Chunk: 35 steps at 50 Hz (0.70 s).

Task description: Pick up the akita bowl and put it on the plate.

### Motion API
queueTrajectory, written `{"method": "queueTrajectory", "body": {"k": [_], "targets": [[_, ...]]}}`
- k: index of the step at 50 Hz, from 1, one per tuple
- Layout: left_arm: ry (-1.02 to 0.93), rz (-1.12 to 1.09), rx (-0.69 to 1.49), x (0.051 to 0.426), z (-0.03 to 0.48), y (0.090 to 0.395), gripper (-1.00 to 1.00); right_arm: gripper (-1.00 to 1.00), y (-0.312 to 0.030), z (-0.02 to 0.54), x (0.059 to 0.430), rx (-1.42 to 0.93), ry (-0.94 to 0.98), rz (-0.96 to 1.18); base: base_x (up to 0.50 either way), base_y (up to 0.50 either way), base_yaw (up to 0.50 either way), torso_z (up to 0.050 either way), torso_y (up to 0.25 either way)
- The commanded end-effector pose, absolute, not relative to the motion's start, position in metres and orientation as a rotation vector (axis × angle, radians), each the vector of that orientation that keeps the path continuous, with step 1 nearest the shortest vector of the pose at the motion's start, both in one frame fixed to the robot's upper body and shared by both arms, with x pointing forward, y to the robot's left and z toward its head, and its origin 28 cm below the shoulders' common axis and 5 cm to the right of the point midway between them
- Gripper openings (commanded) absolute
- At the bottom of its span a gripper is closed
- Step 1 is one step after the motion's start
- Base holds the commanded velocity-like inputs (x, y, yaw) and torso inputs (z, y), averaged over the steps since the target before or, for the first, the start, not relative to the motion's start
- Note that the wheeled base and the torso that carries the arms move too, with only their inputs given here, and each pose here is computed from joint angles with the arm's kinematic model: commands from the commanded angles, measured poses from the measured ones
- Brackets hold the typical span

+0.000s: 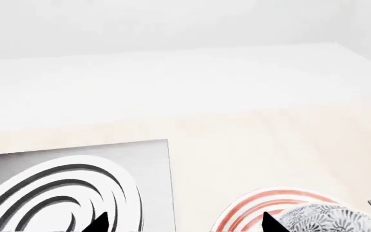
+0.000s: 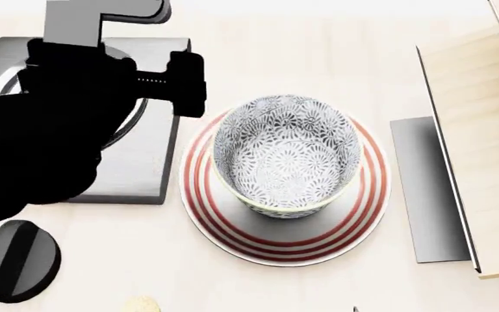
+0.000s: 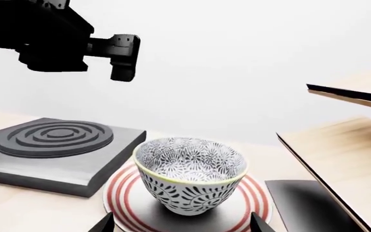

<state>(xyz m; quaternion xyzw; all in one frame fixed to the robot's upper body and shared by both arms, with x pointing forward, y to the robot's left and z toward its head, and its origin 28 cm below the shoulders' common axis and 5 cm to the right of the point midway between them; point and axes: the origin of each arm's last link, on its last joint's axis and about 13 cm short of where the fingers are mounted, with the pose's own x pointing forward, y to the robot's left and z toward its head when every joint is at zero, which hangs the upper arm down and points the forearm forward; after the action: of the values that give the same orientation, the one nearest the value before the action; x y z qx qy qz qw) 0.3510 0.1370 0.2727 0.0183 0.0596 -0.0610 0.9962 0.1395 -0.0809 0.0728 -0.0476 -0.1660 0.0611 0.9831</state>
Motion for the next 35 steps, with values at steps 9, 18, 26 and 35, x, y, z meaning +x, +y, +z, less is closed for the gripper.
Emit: {"method": "queueTrajectory", "body": {"k": [9,18,26,35], "targets": [[-0.049,-0.015,0.057,0.315,0.291,0.177,1.00,1.00,-0.082,0.076,0.140,-0.112,-0.339,0.109,0.00,0.00,0.00,0.000,0.000],[-0.111,0.014,0.070,0.299,0.295,0.187,1.00,1.00,-0.082,0.079,0.139,-0.128,-0.348,0.098,0.00,0.00,0.00,0.000,0.000],[-0.154,0.038,0.097,0.283,0.295,0.193,1.00,1.00,-0.084,0.087,0.137,-0.144,-0.370,0.078,0.00,0.00,0.00,0.000,0.000],[-0.196,0.052,0.101,0.264,0.293,0.198,1.00,1.00,-0.087,0.100,0.132,-0.165,-0.412,0.044,0.00,0.00,0.00,0.000,0.000]]}}
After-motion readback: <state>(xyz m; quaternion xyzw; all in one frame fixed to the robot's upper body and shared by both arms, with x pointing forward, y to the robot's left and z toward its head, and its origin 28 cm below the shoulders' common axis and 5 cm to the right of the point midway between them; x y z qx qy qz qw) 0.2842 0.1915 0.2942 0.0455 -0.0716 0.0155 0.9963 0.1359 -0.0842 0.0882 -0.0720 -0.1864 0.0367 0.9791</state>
